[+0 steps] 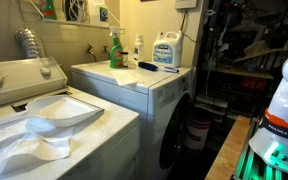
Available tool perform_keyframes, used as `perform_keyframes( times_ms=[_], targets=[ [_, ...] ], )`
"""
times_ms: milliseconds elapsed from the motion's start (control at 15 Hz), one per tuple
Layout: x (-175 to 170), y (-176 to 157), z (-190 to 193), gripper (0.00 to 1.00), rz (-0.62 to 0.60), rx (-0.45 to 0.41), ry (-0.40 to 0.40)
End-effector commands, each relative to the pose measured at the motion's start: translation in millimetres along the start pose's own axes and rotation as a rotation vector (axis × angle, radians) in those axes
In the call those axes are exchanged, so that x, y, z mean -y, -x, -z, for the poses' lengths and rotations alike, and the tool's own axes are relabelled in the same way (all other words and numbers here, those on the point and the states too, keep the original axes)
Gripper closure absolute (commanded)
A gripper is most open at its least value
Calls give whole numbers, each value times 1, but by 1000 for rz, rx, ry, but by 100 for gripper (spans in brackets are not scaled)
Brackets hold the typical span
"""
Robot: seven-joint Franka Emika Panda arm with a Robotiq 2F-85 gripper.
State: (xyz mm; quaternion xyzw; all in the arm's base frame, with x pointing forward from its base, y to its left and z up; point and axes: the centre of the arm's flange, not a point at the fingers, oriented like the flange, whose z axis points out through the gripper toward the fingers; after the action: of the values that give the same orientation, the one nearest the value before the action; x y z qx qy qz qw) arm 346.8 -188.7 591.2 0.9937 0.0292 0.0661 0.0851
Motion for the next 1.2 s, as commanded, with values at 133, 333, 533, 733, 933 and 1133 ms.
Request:
perform_keyframes(
  times_ms=[133, 333, 533, 733, 933, 1133],
  targets=[
    [0, 0, 0, 0, 0, 0, 0],
    [0, 0, 0, 0, 0, 0, 0],
    [14, -13, -4, 0, 66, -7, -29],
    [37, -38, -15, 0, 131, 5, -82],
    [48, -58, -35, 0, 136, 28, -121],
    [57, -81, -52, 0, 163, 24, -158]
  ],
)
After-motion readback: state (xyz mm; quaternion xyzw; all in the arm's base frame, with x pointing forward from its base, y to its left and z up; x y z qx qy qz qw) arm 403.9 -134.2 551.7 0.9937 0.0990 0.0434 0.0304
